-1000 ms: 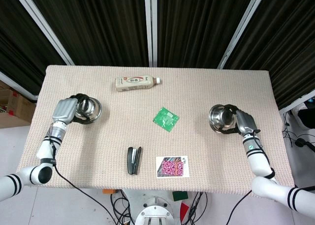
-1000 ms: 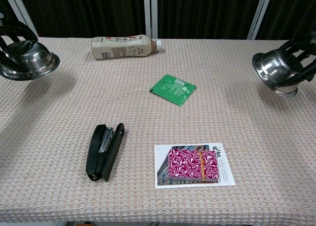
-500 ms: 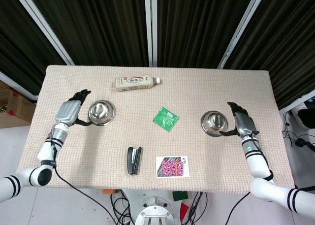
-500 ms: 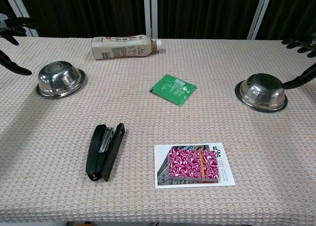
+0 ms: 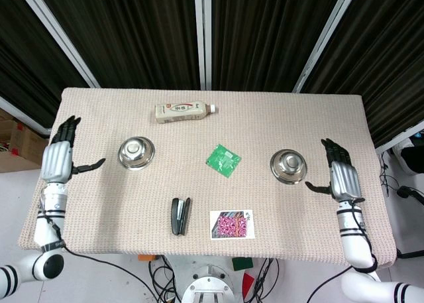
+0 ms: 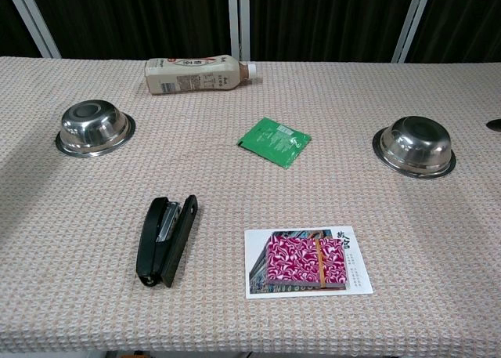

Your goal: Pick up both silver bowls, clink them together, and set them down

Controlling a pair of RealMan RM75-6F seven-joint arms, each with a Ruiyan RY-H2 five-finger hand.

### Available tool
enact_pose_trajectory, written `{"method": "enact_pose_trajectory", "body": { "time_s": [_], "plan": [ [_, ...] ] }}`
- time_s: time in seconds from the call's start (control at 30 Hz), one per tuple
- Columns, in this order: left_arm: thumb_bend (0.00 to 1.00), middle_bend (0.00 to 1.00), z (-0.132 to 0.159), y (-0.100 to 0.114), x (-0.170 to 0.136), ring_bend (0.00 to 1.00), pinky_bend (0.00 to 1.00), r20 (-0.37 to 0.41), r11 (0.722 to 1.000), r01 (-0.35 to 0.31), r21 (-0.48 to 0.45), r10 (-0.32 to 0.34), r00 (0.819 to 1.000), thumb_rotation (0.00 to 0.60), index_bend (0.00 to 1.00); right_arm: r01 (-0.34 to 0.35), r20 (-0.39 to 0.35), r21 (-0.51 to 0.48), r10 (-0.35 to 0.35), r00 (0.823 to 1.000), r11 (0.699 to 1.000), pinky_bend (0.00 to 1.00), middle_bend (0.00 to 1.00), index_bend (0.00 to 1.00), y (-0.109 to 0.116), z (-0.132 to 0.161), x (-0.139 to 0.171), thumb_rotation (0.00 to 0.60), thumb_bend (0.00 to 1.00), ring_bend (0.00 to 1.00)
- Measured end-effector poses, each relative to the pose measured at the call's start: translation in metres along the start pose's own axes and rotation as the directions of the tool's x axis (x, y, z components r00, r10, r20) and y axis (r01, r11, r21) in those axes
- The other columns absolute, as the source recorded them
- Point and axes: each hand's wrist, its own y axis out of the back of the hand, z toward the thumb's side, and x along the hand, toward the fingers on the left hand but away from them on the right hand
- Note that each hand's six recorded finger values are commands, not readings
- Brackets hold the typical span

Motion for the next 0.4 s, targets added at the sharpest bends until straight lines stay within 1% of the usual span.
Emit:
{"method": "enact_pose_trajectory", "body": {
  "time_s": [0.07,0.1,0.17,0.23,0.3,0.4],
  "plan": [
    [0.00,0.01,-0.008,0.002,-0.028,0.00,0.16,-0.023,0.999,-0.029,0.014,0.029,0.999,0.448,0.00,0.028,-0.011,0.050,-0.027,1.000,0.998,0.00,0.00,0.00,-0.002,-0.007,0.017,0.600,0.00,0.00],
    [0.00,0.01,-0.011,0.001,-0.041,0.00,0.16,-0.035,0.999,-0.033,0.022,0.034,0.999,0.445,0.00,0.034,-0.014,0.079,-0.033,0.999,0.996,0.00,0.00,0.00,-0.004,-0.011,0.025,0.600,0.00,0.00],
    [0.00,0.01,-0.014,-0.003,-0.069,0.00,0.16,-0.061,0.999,-0.029,0.045,0.032,0.998,0.443,0.00,0.040,-0.004,0.146,-0.039,0.999,0.988,0.00,0.00,0.00,-0.006,-0.021,0.041,0.600,0.00,0.00],
    [0.00,0.01,-0.014,-0.008,-0.087,0.00,0.15,-0.072,0.998,-0.015,0.067,0.020,0.997,0.443,0.00,0.041,0.020,0.204,-0.046,0.999,0.978,0.00,0.00,0.00,-0.007,-0.032,0.055,0.600,0.00,0.00],
    [0.00,0.01,-0.011,-0.013,-0.106,0.00,0.15,-0.075,0.996,0.002,0.087,0.005,0.997,0.446,0.00,0.039,0.037,0.235,-0.049,0.998,0.971,0.00,0.00,0.00,-0.007,-0.040,0.064,0.600,0.00,0.00],
    [0.00,0.01,-0.007,-0.018,-0.119,0.00,0.15,-0.079,0.995,0.024,0.093,-0.016,0.997,0.445,0.00,0.025,0.045,0.242,-0.037,0.998,0.970,0.00,0.00,0.00,-0.010,-0.046,0.071,0.600,0.00,0.00]
  ]
}}
